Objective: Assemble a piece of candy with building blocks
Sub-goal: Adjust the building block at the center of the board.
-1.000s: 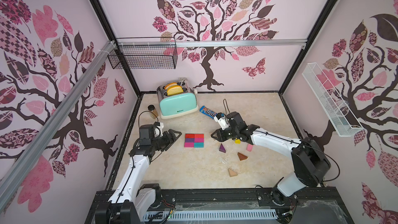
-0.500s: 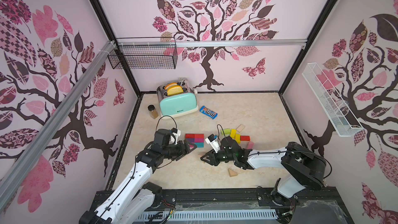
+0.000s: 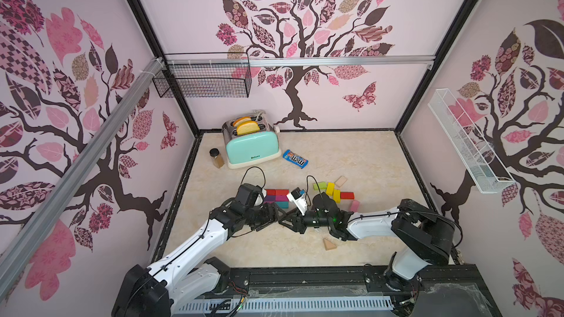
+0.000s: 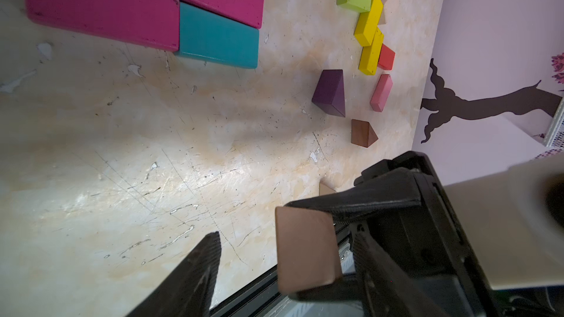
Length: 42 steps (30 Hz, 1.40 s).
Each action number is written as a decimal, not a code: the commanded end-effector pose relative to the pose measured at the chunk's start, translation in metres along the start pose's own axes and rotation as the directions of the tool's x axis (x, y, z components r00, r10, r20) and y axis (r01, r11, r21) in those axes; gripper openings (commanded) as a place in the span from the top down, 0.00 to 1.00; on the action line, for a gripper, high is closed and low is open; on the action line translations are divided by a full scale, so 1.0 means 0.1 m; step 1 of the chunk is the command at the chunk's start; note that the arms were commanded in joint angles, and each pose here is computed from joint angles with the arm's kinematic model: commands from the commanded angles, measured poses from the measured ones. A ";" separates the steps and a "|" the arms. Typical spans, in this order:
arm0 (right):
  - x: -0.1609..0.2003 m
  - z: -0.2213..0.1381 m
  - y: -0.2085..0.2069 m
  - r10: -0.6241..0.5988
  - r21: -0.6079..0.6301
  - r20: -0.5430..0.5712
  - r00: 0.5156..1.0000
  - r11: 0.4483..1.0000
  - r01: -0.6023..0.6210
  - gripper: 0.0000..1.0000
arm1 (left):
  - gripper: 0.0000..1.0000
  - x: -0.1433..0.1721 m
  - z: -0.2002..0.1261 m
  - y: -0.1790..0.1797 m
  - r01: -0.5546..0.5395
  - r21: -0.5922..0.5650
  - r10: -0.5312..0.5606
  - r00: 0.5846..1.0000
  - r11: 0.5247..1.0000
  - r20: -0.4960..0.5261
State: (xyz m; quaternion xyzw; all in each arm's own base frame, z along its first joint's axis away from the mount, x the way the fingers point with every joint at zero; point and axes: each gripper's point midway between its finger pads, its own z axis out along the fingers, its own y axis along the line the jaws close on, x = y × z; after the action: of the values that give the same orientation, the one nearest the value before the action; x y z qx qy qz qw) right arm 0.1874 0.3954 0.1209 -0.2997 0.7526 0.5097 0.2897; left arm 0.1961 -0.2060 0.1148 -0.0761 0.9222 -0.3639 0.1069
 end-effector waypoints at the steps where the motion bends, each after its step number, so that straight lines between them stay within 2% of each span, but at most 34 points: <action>1: -0.18 0.02 0.10 -0.060 -0.026 0.056 0.997 0.998 0.061 0.92 | 0.32 -0.07 0.01 -0.12 -0.024 0.025 0.024 1.000 0.999 0.013; 5: -0.20 0.02 0.10 -0.083 -0.016 0.056 0.995 0.996 0.084 0.91 | 0.40 -0.03 0.07 -0.15 -0.025 0.045 0.026 0.999 0.999 -0.019; 10: -0.21 0.02 0.11 -0.107 -0.016 0.049 0.993 0.994 0.108 0.89 | 0.42 0.03 0.14 -0.17 -0.028 0.070 0.033 0.997 0.997 -0.066; 19: -0.23 -0.01 0.10 -0.132 0.010 0.048 0.990 0.991 0.132 0.86 | 0.59 0.14 0.16 -0.18 -0.053 0.085 0.064 0.989 0.995 -0.134; 29: -0.23 -0.03 0.12 -0.140 0.002 0.048 0.989 0.990 0.140 0.85 | 0.59 0.23 0.16 -0.22 -0.074 0.121 0.096 0.977 0.990 -0.188; 42: -0.23 -0.08 0.13 -0.193 0.024 0.020 0.981 0.981 0.193 0.83 | 0.59 0.33 0.17 -0.17 -0.136 0.101 0.159 0.949 0.986 -0.271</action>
State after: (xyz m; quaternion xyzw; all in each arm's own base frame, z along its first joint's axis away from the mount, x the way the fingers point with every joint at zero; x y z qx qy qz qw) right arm 0.1785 0.3839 0.1118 -0.3640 0.7519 0.4615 0.2986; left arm 0.1865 -0.2303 0.1067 0.0097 0.9222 -0.3849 0.0360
